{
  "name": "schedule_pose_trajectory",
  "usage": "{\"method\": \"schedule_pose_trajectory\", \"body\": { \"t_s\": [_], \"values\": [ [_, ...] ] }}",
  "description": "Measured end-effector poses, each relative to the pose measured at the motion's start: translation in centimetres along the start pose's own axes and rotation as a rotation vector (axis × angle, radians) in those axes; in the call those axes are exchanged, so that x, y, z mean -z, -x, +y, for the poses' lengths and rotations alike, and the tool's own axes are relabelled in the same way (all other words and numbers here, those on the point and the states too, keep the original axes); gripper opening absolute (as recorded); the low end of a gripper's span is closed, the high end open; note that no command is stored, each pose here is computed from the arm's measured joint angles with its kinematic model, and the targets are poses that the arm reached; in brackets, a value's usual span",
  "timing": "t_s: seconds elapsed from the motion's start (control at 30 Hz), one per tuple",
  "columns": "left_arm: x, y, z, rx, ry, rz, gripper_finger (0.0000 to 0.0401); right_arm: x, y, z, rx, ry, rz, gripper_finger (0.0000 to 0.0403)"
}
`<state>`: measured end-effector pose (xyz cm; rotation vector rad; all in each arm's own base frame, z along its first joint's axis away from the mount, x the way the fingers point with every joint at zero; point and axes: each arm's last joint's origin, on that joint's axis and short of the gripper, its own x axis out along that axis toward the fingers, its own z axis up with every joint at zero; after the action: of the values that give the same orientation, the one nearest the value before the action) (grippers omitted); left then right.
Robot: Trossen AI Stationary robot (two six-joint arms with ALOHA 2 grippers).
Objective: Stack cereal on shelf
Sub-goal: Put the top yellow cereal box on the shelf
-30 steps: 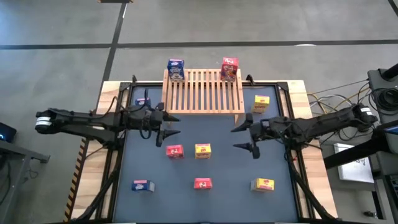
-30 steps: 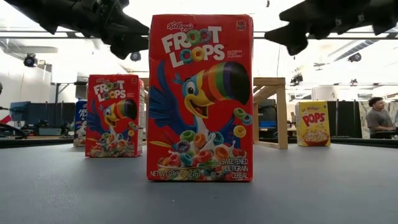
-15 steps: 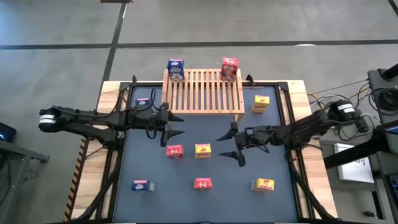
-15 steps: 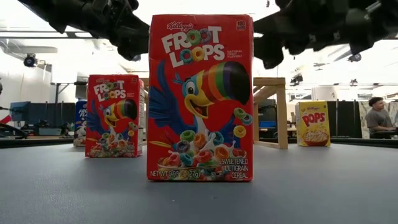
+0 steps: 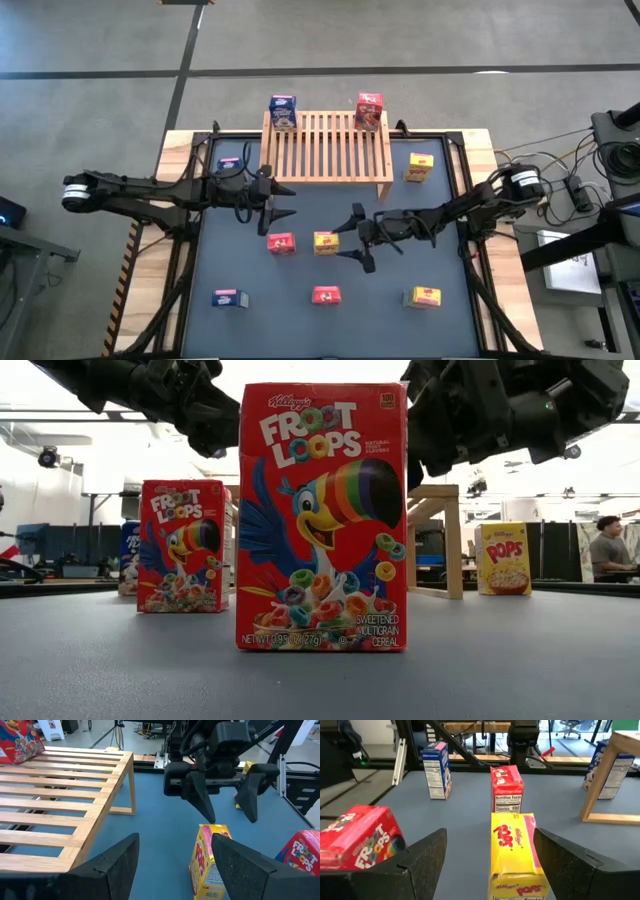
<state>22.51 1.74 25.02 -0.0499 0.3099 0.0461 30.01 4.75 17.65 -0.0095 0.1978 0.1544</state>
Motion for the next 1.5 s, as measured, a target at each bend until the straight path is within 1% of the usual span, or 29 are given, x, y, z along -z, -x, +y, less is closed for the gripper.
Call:
{"method": "schedule_pose_trajectory", "body": {
  "t_s": [0.1, 0.2, 0.3, 0.43, 0.53, 0.6, 0.77, 0.87, 1.0, 1.1, 1.17, 1.3, 1.4, 1.5],
  "values": [
    [0.1, 0.1, 0.0, 0.000, 0.005, 0.016, 0.0233, -1.1, 1.1, -0.6, 0.020, 0.022, 0.018, 0.0286],
    [0.3, 0.2, 0.0, 0.000, 0.008, 0.035, 0.0233, -2.9, 3.3, -1.3, 0.077, 0.028, 0.019, 0.0286],
    [0.3, 0.3, 0.0, 0.000, 0.009, 0.036, 0.0233, -4.3, 6.1, -1.8, 0.147, 0.059, 0.044, 0.0286],
    [0.2, 0.3, 0.0, 0.000, -0.004, 0.024, 0.0233, -5.6, 10.1, -2.3, 0.324, 0.088, 0.080, 0.0286],
    [0.2, 0.3, 0.0, 0.001, -0.017, 0.026, 0.0233, -6.1, 12.8, -2.4, 0.437, 0.075, 0.095, 0.0286],
    [0.2, 0.3, 0.0, 0.001, -0.021, 0.025, 0.0233, -6.2, 14.4, -2.5, 0.514, 0.049, 0.103, 0.0286],
    [0.2, 0.3, 0.0, 0.001, -0.021, 0.026, 0.0233, -5.6, 17.6, -2.9, 0.796, -0.048, 0.143, 0.0286],
    [0.2, 0.3, 0.0, 0.001, -0.021, 0.025, 0.0233, -5.1, 18.6, -3.0, 0.882, -0.086, 0.157, 0.0286],
    [0.2, 0.3, 0.0, 0.001, -0.021, 0.025, 0.0233, -4.8, 19.6, -3.2, 0.921, -0.159, 0.173, 0.0286],
    [0.2, 0.3, 0.0, 0.001, -0.021, 0.025, 0.0233, -5.1, 20.1, -3.4, 0.953, -0.209, 0.189, 0.0286],
    [0.2, 0.3, 0.0, 0.002, -0.021, 0.024, 0.0233, -5.5, 20.2, -3.6, 0.969, -0.209, 0.216, 0.0286],
    [0.2, 0.3, 0.0, 0.002, -0.021, 0.022, 0.0233, -7.4, 20.5, -4.1, 0.985, -0.181, 0.303, 0.0286],
    [0.2, 0.3, 0.0, 0.002, -0.021, 0.020, 0.0233, -8.4, 20.8, -4.8, 1.048, -0.168, 0.392, 0.0286],
    [0.1, 0.3, 0.0, 0.002, -0.022, 0.015, 0.0233, -8.5, 21.0, -5.6, 1.113, -0.159, 0.485, 0.0286]
  ]
}}
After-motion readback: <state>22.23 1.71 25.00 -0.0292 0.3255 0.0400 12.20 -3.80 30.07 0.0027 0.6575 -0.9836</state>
